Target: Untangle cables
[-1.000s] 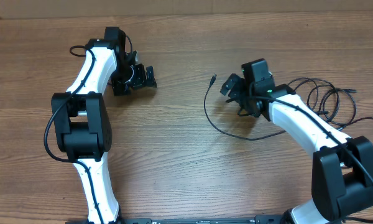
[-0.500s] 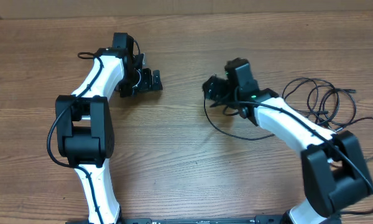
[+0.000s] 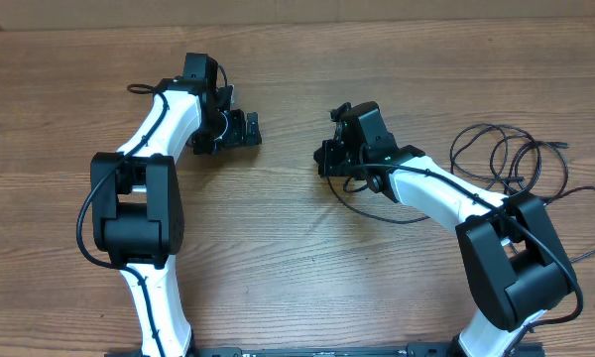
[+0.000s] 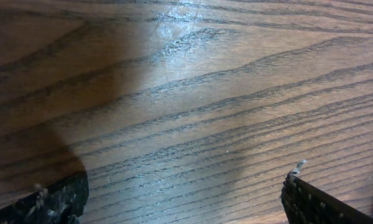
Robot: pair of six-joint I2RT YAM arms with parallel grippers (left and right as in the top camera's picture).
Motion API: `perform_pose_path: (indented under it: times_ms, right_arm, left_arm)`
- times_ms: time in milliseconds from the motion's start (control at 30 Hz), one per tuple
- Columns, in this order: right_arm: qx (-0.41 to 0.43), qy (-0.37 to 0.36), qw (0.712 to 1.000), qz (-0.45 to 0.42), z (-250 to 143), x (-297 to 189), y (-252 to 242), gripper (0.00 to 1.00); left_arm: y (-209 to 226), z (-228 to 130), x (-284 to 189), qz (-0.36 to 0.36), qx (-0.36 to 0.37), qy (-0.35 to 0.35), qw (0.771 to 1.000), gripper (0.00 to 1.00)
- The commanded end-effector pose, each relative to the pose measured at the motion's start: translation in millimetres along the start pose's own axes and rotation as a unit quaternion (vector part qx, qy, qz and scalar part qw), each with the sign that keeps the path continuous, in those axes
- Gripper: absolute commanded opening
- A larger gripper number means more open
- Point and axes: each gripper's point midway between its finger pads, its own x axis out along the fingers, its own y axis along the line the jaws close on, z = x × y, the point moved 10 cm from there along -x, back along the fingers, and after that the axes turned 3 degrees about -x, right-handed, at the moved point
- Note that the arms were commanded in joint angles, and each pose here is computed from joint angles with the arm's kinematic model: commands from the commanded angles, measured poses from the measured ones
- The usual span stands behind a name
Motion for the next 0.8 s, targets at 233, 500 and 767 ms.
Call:
perform_pose_path:
  times_ms: [233, 500, 767]
  right_arm:
    - [-0.012, -0.034, 0.997, 0.065, 7, 4, 23, 0.04]
    - [-0.021, -0.022, 0.999, 0.029, -11, 29, 26, 0.04]
    - [-0.016, 0.001, 1.000, 0.018, -27, 56, 12, 0.08]
  left_arm:
    - [5, -18, 45, -0.008, 0.000, 0.051, 0.999, 0.99]
    - [5, -16, 45, -0.009, 0.002, 0.045, 0.999, 1.00]
    - [7, -16, 45, 0.004, 0.003, 0.042, 0.999, 1.00]
